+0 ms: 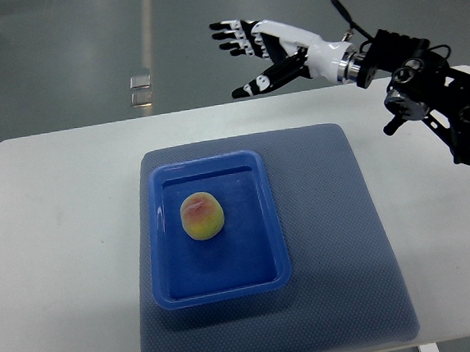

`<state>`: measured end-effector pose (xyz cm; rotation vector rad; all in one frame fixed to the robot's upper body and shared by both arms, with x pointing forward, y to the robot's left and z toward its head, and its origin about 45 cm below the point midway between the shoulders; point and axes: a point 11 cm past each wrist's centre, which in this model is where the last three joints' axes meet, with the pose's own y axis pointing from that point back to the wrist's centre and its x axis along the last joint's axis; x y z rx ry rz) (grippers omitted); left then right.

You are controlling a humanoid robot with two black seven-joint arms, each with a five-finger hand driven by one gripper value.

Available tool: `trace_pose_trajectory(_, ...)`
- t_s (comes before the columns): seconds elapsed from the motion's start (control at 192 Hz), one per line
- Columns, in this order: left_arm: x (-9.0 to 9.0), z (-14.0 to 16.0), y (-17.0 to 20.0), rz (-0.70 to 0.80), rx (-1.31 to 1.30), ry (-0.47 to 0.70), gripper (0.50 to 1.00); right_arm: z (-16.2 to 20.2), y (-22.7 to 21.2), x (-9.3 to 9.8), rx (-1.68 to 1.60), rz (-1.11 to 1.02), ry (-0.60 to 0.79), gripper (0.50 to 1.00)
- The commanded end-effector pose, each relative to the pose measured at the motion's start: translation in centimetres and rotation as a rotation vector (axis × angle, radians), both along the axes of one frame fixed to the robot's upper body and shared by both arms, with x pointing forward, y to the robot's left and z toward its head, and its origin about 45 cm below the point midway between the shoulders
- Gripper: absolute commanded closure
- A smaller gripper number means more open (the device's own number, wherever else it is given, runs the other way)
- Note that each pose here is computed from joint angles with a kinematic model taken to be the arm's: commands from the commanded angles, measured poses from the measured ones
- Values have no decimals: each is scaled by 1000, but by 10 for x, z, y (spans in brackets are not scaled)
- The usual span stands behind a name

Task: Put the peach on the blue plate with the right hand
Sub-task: 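Open the right hand to drop the peach, then withdraw upward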

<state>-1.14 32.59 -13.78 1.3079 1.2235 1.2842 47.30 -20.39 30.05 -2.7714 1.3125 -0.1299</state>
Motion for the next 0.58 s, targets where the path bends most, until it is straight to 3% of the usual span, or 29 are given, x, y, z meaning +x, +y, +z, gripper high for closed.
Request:
trace_pose_trajectory(0.0, 0, 0, 0, -2, -1, 0, 500, -25, -49, -2, 344, -170, 134, 560)
trace_pose_trajectory(0.026, 0, 0, 0, -2, -1, 0, 500, -25, -49, -2, 344, -170, 134, 560)
trace_pose_trajectory(0.031, 1, 0, -1, -2, -3, -2, 500, -56, -75, -9, 521, -277, 230, 560)
trace_pose_trajectory(0.052, 0, 0, -1, -2, -3, 0, 500, -68, -79, -12, 570, -309, 267, 560)
trace_pose_trajectory(0.198, 0, 0, -1, -2, -3, 0, 500, -110, -65, -22, 739, -377, 390, 560)
trace_pose_trajectory(0.577, 0, 0, -1, -3, -3, 0, 500, -125, -53, -28, 774, -392, 410, 560)
